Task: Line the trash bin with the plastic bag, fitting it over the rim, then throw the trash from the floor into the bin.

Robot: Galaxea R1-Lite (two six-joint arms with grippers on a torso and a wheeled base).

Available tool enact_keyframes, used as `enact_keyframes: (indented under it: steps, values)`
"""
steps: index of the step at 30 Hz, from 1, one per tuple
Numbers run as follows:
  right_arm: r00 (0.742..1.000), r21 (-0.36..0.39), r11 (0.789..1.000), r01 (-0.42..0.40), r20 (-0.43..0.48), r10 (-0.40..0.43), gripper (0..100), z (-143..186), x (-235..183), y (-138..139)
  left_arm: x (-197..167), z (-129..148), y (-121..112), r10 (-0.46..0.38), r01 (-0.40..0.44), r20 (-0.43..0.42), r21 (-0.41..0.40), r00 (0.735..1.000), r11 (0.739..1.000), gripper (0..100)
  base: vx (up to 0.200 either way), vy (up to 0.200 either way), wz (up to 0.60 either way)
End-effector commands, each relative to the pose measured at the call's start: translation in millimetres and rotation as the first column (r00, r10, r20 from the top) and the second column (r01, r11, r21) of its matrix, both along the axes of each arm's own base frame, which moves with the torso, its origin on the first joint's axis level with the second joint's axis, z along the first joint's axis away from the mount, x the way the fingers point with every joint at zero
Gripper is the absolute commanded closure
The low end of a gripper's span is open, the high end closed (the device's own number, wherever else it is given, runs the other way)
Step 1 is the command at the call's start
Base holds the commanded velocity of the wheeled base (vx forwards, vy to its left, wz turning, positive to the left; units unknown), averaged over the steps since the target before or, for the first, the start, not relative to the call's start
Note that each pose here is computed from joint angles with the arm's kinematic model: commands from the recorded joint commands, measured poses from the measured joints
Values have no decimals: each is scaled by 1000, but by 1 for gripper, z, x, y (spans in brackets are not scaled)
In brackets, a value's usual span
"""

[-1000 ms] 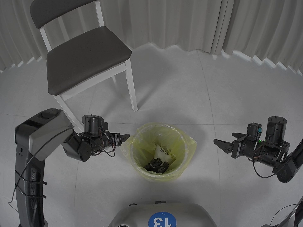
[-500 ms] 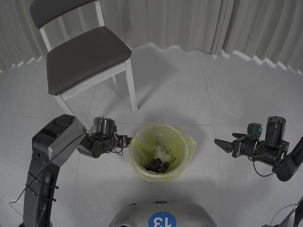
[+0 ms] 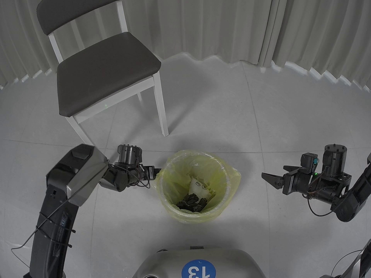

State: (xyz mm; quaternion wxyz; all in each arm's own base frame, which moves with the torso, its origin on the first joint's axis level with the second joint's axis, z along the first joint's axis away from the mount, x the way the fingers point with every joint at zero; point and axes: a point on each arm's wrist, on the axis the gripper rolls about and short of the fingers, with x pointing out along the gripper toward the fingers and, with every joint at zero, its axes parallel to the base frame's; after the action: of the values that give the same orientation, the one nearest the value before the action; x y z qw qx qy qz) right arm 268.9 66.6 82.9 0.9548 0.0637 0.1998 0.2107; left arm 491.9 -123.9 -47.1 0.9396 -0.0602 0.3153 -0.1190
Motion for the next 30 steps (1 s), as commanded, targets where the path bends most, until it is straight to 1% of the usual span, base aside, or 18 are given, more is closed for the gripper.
enact_keyframes:
  steps: [1,3,5,8,11,13,14,15,17,18,20,21,22,26,28,30]
  values:
    - [1000,-4,1000,-1,-9,1,0,-3,1,0,-5,43,28,55,-54,53,-29,997,998,0,0,0,0]
    - [1000,-3,1000,-1,-5,1,0,-2,0,0,-14,62,44,97,-92,75,-65,992,994,0,0,0,0]
    - [1000,-5,1000,-3,-11,3,0,-3,-1,0,-23,68,54,103,-97,77,-79,992,992,0,0,0,0]
    - [1000,-8,1000,-7,-12,7,0,-3,-2,1,-42,71,60,91,-86,65,-86,994,993,0,0,0,0]
    - [1000,-10,1000,-10,-16,10,0,-4,-2,2,-68,67,60,56,-52,41,-91,998,994,0,0,0,0]
    - [1000,-10,1000,-12,-18,12,0,-5,-3,2,-85,62,56,16,-14,19,-102,1000,995,0,0,0,0]
    - [1000,-10,1000,-12,-18,12,0,-5,-3,2,-85,62,56,16,-14,19,-102,1000,995,0,0,0,0]
    - [1000,-12,1000,-14,-18,14,0,-5,-3,2,-97,54,48,-18,18,-2,-105,1000,994,0,0,0,0]
    - [1000,-11,1000,-14,-15,14,0,-4,-3,2,-103,46,42,-35,34,-11,-105,999,994,0,0,0,0]
    - [1000,-11,1000,-14,-14,14,0,-4,-3,2,-103,38,35,-51,49,-14,-103,999,993,0,0,0,0]
    - [1000,-11,1000,-14,-14,14,0,-4,-4,2,-101,30,28,-64,62,-17,-100,998,993,0,0,0,0]
    - [1000,-11,1000,-14,-14,14,0,-4,-4,2,-101,30,28,-64,62,-17,-100,998,993,0,0,0,0]
    - [1000,-11,1000,-14,-14,14,0,-4,-4,2,-97,25,19,-83,81,-10,-100,997,992,0,0,0,0]
    - [1000,-12,1000,-14,-20,14,0,-6,-3,2,-82,13,-3,-115,114,0,-108,993,988,0,0,0,0]
    - [1000,-13,1000,-14,-23,14,0,-6,-2,2,-70,5,-10,-116,116,9,-105,993,988,0,0,0,0]
    - [1000,-13,1000,-13,-23,12,0,-7,-2,2,-57,1,-15,-98,98,4,-89,995,991,0,0,0,0]
